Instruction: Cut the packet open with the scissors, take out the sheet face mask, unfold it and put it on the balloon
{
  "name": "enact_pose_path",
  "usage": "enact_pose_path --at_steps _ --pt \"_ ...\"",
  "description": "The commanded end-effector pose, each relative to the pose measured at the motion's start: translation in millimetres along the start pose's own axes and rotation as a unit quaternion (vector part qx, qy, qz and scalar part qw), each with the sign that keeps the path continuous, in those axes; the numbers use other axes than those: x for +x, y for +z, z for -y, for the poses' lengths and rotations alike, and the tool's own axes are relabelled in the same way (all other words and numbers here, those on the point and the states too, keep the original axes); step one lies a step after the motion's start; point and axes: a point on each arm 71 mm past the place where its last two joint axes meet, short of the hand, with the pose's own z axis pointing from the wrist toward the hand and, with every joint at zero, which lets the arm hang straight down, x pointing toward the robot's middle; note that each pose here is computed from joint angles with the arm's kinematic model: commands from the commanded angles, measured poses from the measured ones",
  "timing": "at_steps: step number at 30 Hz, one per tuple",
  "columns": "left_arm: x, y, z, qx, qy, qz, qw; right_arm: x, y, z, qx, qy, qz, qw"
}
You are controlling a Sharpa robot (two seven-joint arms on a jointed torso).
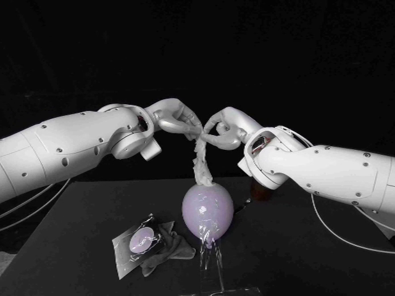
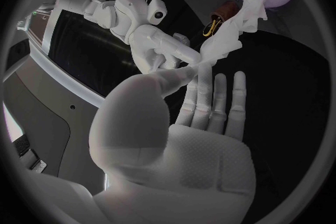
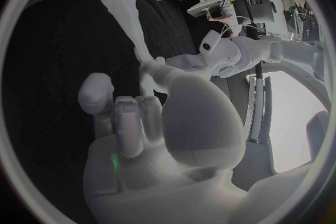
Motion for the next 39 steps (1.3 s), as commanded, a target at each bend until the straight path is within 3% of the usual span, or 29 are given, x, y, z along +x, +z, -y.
enact_pose_path --at_steps 1,12,18,22,26,28,31,35,39 --pt "-1.6 0.0 3.3 0.011 -0.007 0.016 1.000 -1.7 -1.2 -2.6 -0.001 0.017 0.016 1.000" --pt "-5.8 -8.1 -8.5 -0.011 -0.015 0.031 0.999 -10.8 -7.1 -1.4 -0.003 0.041 0.050 0.998" --pt "-9.1 -17.1 -21.6 -0.025 -0.040 0.045 0.998 -16.9 -8.8 -1.1 -0.008 0.044 0.061 0.997" --pt "-6.9 -24.9 -37.4 -0.034 -0.065 0.059 0.996 -21.5 -9.6 -2.2 -0.013 0.045 0.066 0.997" --pt "2.1 -32.3 -59.4 -0.035 -0.100 0.079 0.991 -26.9 -10.2 -3.5 -0.018 0.046 0.071 0.996" --pt "5.1 -33.6 -64.3 -0.035 -0.107 0.082 0.990 -28.0 -10.4 -3.7 -0.019 0.046 0.072 0.996" --pt "19.2 -37.9 -82.4 -0.031 -0.131 0.088 0.987 -31.7 -11.1 -4.2 -0.023 0.046 0.075 0.996" --pt "38.7 -39.8 -100.1 -0.027 -0.150 0.087 0.984 -35.2 -12.2 -5.6 -0.027 0.047 0.078 0.995" --pt "53.5 -39.3 -111.2 -0.024 -0.161 0.092 0.982 -37.0 -13.2 -6.5 -0.030 0.050 0.079 0.995"
